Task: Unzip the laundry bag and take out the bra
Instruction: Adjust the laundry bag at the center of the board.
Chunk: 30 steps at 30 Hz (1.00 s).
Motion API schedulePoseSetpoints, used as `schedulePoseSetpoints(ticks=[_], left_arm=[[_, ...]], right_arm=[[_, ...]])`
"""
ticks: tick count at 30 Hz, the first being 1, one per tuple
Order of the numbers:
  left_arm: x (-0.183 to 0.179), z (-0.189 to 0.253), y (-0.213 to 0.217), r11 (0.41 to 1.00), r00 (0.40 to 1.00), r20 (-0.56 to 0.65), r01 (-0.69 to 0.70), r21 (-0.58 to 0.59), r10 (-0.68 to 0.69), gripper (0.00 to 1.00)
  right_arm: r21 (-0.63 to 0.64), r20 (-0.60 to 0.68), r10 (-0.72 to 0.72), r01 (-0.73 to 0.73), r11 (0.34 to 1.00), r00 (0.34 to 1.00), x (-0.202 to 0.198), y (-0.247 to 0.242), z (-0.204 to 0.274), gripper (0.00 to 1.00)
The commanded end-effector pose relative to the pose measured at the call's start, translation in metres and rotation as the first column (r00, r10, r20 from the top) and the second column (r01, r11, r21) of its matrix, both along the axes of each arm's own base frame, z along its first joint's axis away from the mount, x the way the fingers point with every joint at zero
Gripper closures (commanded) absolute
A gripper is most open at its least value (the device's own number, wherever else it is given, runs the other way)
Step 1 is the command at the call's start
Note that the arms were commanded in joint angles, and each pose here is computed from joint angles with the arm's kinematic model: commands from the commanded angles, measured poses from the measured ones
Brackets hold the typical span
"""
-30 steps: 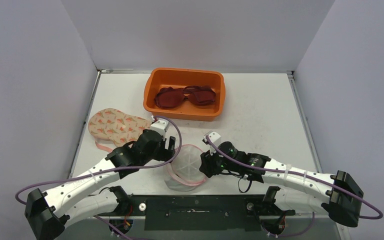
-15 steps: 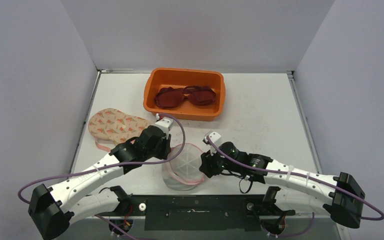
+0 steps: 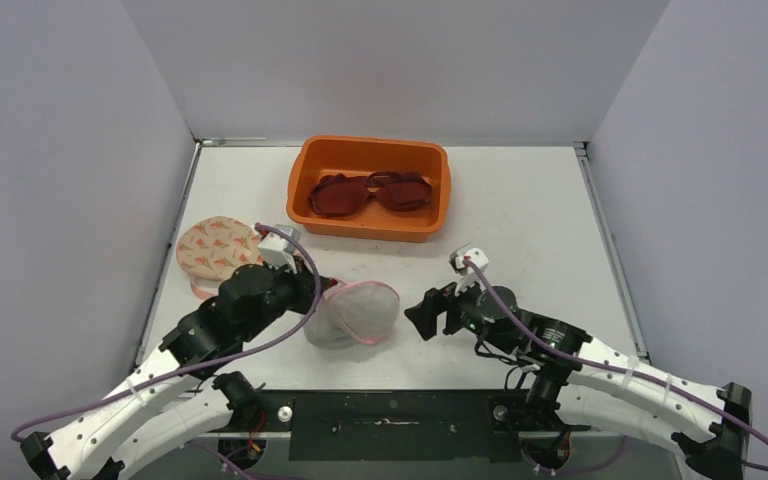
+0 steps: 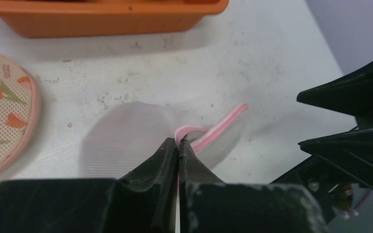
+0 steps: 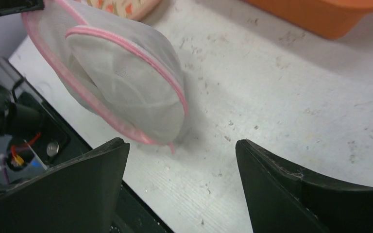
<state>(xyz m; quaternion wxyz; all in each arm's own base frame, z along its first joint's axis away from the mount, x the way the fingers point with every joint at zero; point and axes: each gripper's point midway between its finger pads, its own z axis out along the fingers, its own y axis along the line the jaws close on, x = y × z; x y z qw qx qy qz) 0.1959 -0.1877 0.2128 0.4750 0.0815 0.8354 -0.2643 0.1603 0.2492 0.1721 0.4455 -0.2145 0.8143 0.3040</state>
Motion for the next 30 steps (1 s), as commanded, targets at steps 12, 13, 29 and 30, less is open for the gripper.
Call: schedulePoseSetpoints(ticks=[12,13,29,30], left_arm=[[0.001,0.095,-0.056,0.943,0.953,0.259,-0.069,-0.327,0.159,1.0],[-0.001,0.077,-0.06,0.945,0.956,0.247,-0.075,-0.317,0.159,1.0],[-0.022,0.008,-0.095,0.924,0.983,0.158,-0.025,-0.382,0.092,1.0],[-0.023,0.008,-0.098,0.922,0.985,0.155,-0.016,-0.387,0.082,1.0]], right_arm=[[0.463,-0.129,-0.287,0.314,0.829,0.949,0.023,-0.014,0.077,0.14],[0.472,-0.162,-0.287,0.329,0.818,0.944,0.023,-0.012,0.073,0.14],[0.325,-0.313,-0.281,0.38,0.866,0.907,0.017,0.006,0.017,0.15],[0.307,-0.308,-0.282,0.376,0.874,0.909,0.017,0.008,0.016,0.15]])
